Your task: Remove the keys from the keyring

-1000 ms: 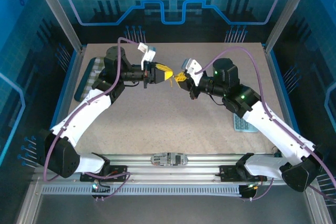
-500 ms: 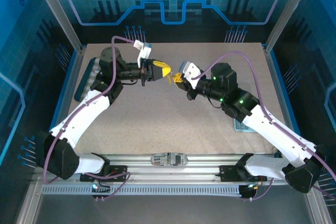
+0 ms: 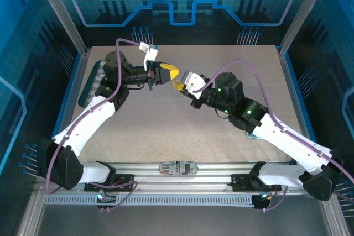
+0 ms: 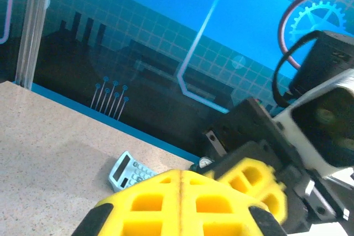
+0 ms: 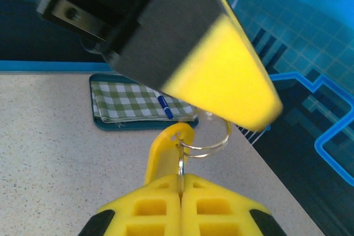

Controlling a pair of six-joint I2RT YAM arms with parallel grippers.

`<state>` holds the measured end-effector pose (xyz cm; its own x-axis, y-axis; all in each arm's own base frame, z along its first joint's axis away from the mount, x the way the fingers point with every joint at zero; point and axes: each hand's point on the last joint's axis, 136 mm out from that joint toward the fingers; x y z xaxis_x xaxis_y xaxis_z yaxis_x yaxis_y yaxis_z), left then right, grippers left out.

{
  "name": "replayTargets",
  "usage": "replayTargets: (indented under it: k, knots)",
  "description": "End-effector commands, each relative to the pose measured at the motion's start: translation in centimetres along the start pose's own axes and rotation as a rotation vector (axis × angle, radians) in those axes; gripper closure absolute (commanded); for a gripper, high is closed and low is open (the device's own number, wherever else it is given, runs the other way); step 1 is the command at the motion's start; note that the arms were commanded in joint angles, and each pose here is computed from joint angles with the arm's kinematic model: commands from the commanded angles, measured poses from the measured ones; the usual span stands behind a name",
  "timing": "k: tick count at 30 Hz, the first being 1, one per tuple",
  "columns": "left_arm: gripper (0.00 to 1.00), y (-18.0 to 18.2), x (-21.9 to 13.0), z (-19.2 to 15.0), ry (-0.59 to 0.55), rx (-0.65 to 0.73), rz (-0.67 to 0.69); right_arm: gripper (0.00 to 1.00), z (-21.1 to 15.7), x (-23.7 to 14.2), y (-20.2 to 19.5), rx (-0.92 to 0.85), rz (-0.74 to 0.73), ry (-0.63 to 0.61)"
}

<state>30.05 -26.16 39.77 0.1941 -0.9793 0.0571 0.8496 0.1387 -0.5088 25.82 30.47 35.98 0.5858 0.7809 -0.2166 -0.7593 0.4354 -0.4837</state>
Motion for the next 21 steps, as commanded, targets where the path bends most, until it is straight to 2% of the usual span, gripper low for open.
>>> replayTargets:
  k: [1,8,11,12,16,21]
  knots:
    - [1.00,-0.5,-0.2,1.3,-0.060,0.055,0.020,1.00,0.3,0.9,1.9,-0.047,0.045,-0.007]
    - [1.00,-0.4,-0.4,1.2,-0.060,0.063,0.037,1.00,0.1,1.3,2.1,-0.053,0.040,0.006]
    - [1.00,0.2,-0.8,1.3,-0.071,0.064,0.092,1.00,0.0,1.1,2.0,-0.052,0.045,0.011]
    - [0.97,0.4,-1.1,1.3,-0.069,0.064,0.103,1.00,-0.1,0.9,2.0,-0.052,0.048,0.015]
    - [0.59,0.6,-2.2,1.2,-0.072,0.045,0.139,1.00,-1.0,0.1,1.6,-0.063,0.046,0.029]
    - [0.46,0.6,-2.9,0.5,-0.023,0.040,0.175,1.00,-1.4,-0.9,0.1,-0.058,0.030,0.043]
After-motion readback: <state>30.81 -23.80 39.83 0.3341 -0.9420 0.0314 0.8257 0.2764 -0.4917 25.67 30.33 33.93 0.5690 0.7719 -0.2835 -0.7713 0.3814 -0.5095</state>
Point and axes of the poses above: each hand's point on the last joint's axis, 136 mm out from that joint toward the fingers, its own x axis out along the fingers, its own y axis along the line the jaws close on, z = x × y, and after that the axes turned 7 degrees about -x, right-handed
